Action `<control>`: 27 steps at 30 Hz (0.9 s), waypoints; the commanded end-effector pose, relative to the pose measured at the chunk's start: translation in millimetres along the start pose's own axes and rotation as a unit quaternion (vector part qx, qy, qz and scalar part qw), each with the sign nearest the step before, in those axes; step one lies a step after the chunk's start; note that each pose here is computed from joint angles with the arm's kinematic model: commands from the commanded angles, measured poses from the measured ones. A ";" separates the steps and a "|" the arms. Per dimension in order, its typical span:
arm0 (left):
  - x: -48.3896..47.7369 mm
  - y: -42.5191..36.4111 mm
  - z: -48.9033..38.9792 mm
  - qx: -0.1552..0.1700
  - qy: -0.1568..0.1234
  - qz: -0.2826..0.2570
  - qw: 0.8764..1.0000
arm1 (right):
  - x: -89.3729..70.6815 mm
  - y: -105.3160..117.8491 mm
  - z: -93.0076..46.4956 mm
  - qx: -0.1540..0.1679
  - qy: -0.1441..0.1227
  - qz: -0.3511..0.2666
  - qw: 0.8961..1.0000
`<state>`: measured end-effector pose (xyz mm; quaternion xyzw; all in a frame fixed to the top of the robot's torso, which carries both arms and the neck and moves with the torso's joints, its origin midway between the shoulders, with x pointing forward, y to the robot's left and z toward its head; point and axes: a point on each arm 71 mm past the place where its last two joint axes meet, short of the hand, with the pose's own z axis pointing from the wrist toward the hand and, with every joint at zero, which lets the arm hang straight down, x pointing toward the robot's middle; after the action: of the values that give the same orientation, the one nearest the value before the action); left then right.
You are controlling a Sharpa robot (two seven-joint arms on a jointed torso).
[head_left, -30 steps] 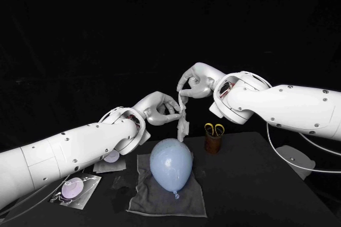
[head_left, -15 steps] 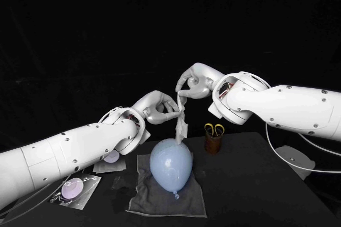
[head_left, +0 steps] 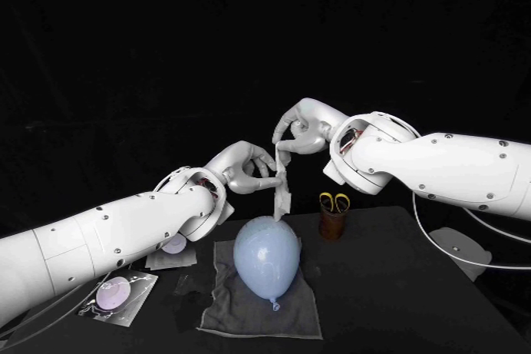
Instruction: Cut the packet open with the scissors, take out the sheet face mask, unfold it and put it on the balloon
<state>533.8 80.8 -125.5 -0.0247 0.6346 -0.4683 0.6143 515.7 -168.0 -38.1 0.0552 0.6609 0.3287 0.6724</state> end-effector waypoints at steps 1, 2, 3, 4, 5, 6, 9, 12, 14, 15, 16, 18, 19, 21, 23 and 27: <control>1.2 -0.5 0.7 -0.006 0.006 0.004 1.000 | -0.2 2.1 0.4 -0.008 -0.003 -0.005 1.000; 1.3 -0.4 0.7 -0.007 0.007 0.005 1.000 | -0.1 2.3 0.4 -0.009 -0.003 -0.005 1.000; 1.3 -0.3 0.7 -0.008 0.007 0.005 1.000 | 0.0 2.5 0.4 -0.009 -0.003 -0.005 1.000; 1.4 -0.3 0.7 -0.008 0.007 0.006 1.000 | 0.1 2.6 0.4 -0.009 -0.003 -0.004 1.000; 1.4 -0.3 0.8 -0.009 0.007 0.006 1.000 | 0.1 2.7 0.3 -0.009 -0.003 -0.004 1.000; 1.4 -0.3 0.9 -0.009 0.007 0.007 1.000 | 0.3 2.9 0.2 -0.010 -0.002 -0.004 1.000; 1.7 -0.3 1.1 -0.011 0.007 0.009 1.000 | 0.6 3.7 0.0 -0.011 -0.002 -0.004 1.000; 2.0 -1.0 1.4 -0.009 0.006 0.009 1.000 | 0.8 4.2 0.0 -0.012 -0.002 -0.004 1.000; 2.1 -1.8 1.4 -0.005 0.006 0.009 1.000 | 0.9 4.2 0.1 -0.012 -0.002 -0.004 1.000; 2.2 -2.6 1.3 -0.002 0.005 0.007 1.000 | 0.8 4.1 0.1 -0.012 -0.002 -0.004 1.000; 2.2 -2.9 1.3 0.000 0.004 0.006 1.000 | 0.7 4.0 0.2 -0.011 -0.002 -0.004 1.000; 2.1 -3.7 1.1 0.004 0.003 0.004 1.000 | 0.4 3.4 0.3 -0.010 -0.002 -0.004 1.000; 2.0 -3.8 1.0 0.005 0.003 0.003 1.000 | 0.2 3.1 0.3 -0.010 -0.003 -0.005 1.000; 1.7 -4.0 0.6 0.008 0.003 0.001 1.000 | -0.2 2.3 0.3 -0.009 -0.003 -0.005 1.000; 1.3 -3.8 0.3 0.009 0.004 0.000 1.000 | -0.6 1.7 0.4 -0.008 -0.004 -0.005 1.000; 0.8 -3.3 -0.4 0.011 0.006 -0.001 1.000 | -1.5 0.4 0.5 -0.007 -0.005 -0.005 1.000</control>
<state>533.0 80.7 -125.9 -0.0215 0.6373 -0.4646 0.6144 516.1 -168.2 -37.9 0.0550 0.6601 0.3290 0.6731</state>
